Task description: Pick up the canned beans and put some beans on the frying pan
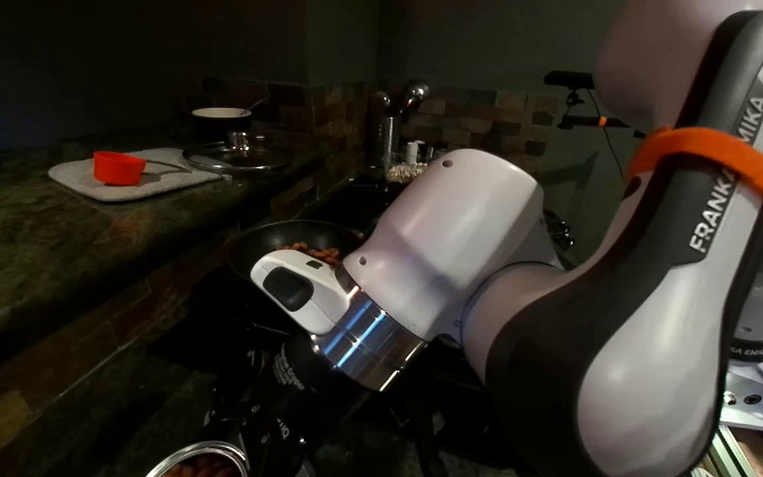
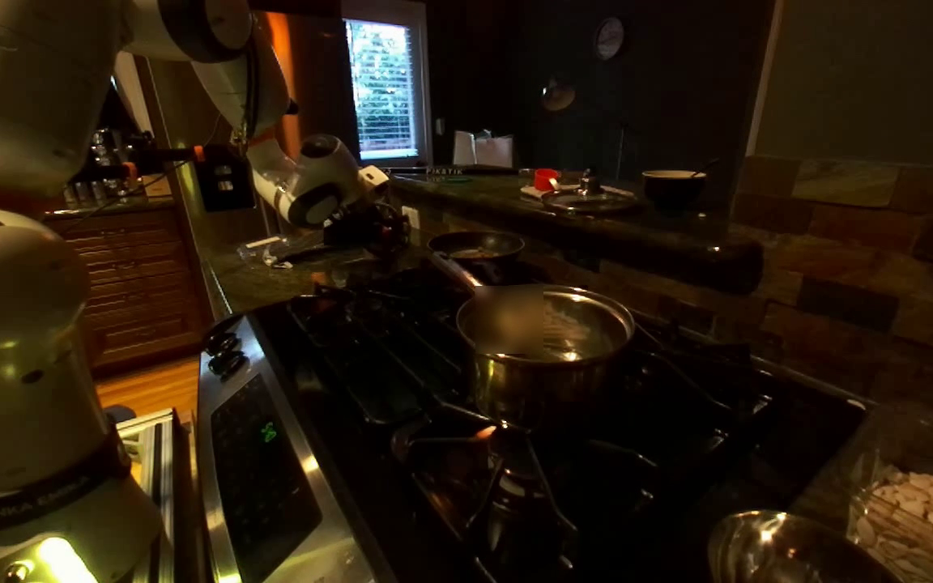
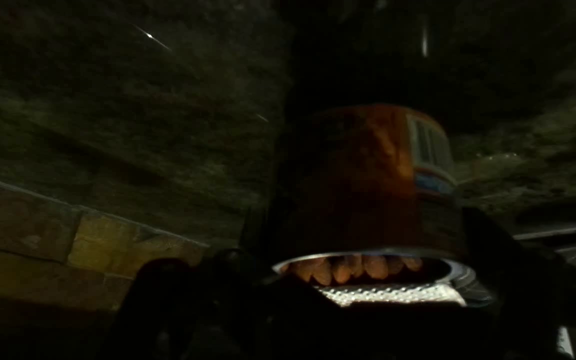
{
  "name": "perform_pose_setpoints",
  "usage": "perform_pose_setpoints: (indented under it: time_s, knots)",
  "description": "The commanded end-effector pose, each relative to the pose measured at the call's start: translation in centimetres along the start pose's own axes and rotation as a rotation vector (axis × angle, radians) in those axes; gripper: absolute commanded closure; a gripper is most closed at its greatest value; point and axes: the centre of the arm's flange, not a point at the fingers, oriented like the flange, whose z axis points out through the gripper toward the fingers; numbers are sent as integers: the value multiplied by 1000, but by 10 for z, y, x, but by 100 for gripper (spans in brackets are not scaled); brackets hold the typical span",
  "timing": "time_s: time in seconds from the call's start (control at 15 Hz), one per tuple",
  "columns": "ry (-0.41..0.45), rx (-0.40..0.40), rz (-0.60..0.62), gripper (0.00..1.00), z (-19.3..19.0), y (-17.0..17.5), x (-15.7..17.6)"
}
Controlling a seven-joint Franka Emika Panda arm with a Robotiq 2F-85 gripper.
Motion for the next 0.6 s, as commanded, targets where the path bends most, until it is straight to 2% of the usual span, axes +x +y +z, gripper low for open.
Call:
perform_pose_setpoints:
  time_s: [0.0,0.13,0.33,0.53]
  knots:
    - [-13,-3,1,1,10,-1,18]
    - [1,-8,2,0,4,3,28]
    - [-14,28,41,0,-17,12,49]
    - [-138,52,135,0,-49,30,62]
